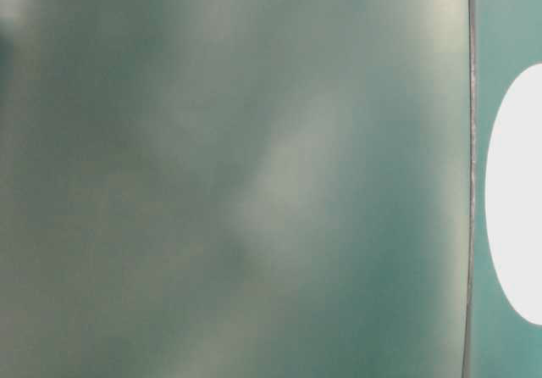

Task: Scoop the yellow hexagonal prism block from the bowl with a spoon using the right arm.
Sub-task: 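Move the right gripper left toward the pink spoon handle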

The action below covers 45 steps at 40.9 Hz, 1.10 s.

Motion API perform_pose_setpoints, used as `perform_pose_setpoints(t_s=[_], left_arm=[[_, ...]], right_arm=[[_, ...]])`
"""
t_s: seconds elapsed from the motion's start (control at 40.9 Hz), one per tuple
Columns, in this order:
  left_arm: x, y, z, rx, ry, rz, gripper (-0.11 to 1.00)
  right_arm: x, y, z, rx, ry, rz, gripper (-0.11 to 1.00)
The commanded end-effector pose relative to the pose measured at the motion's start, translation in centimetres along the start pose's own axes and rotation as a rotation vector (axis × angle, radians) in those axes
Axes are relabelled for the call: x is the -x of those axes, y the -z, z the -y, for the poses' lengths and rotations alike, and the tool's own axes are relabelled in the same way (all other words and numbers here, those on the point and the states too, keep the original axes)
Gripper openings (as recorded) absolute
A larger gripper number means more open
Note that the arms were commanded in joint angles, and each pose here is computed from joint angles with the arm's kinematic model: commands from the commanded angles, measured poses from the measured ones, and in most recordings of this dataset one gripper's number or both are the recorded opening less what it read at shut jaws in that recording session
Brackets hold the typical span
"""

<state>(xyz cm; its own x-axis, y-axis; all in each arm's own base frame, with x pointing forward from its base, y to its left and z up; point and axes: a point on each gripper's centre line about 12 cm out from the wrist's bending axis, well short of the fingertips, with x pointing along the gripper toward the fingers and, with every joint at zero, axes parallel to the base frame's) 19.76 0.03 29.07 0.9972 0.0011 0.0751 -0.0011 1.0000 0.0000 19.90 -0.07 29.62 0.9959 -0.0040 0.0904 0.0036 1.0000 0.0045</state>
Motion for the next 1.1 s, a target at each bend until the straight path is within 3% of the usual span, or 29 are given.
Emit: perform_pose_setpoints(t_s=[0.0,0.513,0.611,0.856,1.076], left_arm=[[-0.4,-0.7,0.0,0.000,0.000,-0.011,-0.01],[-0.4,-0.8,-0.5,-0.001,-0.023,-0.026,-0.01],[-0.4,-0.8,-0.5,-0.003,-0.022,-0.028,-0.01],[-0.4,-0.8,-0.5,-0.004,-0.022,-0.029,-0.01],[-0.4,-0.8,-0.5,-0.017,-0.022,-0.026,-0.01]], right_arm=[[-0.4,-0.6,0.1,-0.004,0.003,0.005,-0.02],[-0.6,-0.9,0.1,-0.010,0.005,-0.028,0.01],[-0.6,-0.8,0.1,-0.010,0.005,-0.032,0.11],[-0.6,-0.3,0.1,-0.028,0.008,-0.069,0.49],[-1.2,1.3,-0.2,-0.033,-0.005,-0.124,0.57]])
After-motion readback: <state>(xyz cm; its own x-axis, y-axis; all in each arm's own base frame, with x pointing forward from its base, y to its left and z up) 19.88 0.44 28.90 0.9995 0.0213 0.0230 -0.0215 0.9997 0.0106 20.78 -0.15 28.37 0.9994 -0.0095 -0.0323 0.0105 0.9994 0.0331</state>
